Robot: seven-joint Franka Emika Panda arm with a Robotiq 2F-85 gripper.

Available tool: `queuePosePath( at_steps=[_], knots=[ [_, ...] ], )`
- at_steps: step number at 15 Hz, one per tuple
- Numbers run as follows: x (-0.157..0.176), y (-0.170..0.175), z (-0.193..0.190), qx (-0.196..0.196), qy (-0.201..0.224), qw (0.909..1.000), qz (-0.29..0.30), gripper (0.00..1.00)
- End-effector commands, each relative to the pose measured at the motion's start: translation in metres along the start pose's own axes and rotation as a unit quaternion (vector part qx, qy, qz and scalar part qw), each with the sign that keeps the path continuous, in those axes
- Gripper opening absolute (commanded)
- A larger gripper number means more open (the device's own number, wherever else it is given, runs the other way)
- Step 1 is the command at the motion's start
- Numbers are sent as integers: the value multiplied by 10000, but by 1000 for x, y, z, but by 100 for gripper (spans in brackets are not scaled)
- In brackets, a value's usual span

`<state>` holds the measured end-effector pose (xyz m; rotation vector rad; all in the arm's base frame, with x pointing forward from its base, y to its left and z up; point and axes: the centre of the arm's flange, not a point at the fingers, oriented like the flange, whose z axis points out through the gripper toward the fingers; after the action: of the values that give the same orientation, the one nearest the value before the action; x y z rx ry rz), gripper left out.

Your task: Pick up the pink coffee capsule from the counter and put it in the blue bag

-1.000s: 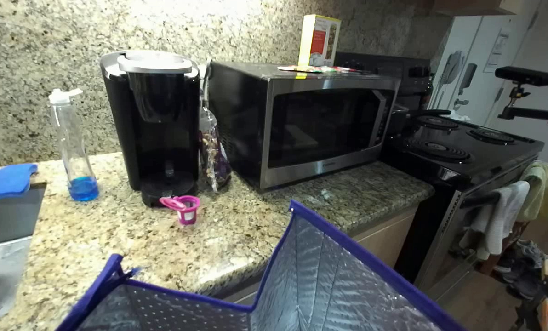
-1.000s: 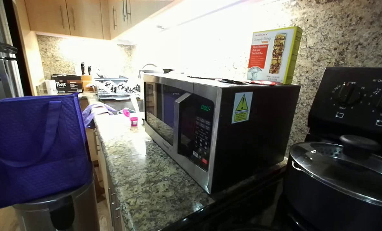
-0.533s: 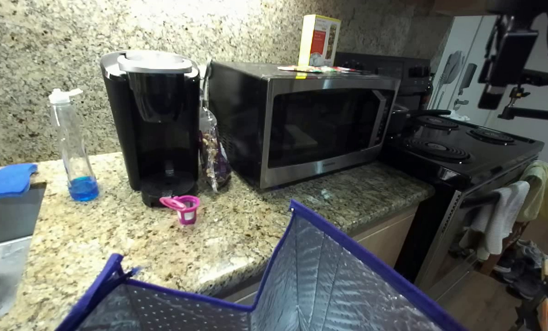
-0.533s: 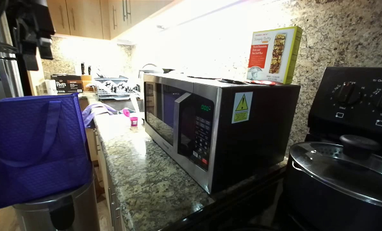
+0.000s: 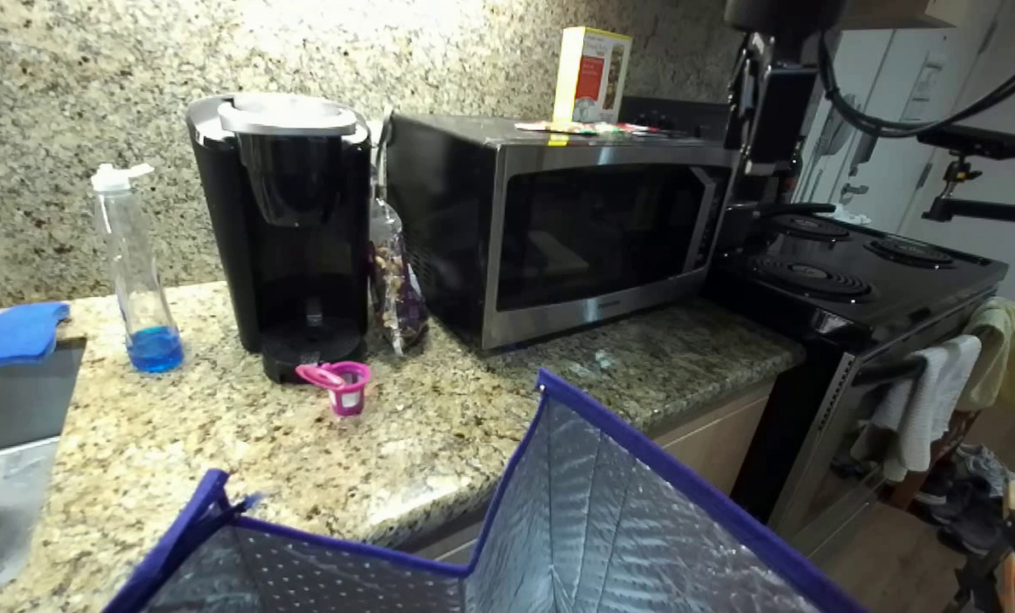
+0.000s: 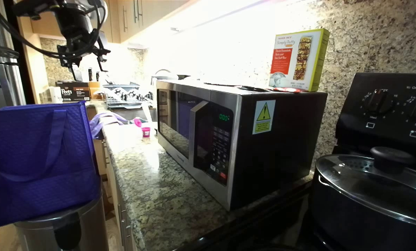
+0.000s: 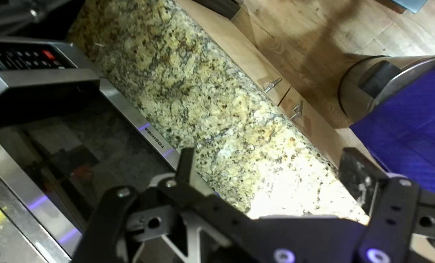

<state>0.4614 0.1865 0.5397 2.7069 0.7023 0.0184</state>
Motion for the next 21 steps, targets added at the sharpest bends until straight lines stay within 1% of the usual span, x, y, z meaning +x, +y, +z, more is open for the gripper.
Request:
queuePosePath(
  at_steps=[1, 7, 8, 10, 12, 13, 15, 18, 21],
  knots=[
    [8, -3, 1, 19, 17, 9999, -110, 100],
    [12, -4, 4, 42, -4, 9999, -124, 100],
    [12, -3, 7, 27, 44, 9999, -118, 100],
    [29, 0, 13, 21, 169, 9996, -236, 100],
    [52, 5, 15, 27, 367, 9988, -336, 100],
    [67, 7, 14, 91, 398, 9990, -176, 100],
    [94, 11, 13, 177, 520, 9982, -238, 100],
    [139, 10, 8, 239, 776, 9952, -547, 100],
    [187, -3, 3, 290, 976, 9900, -975, 100]
  ],
)
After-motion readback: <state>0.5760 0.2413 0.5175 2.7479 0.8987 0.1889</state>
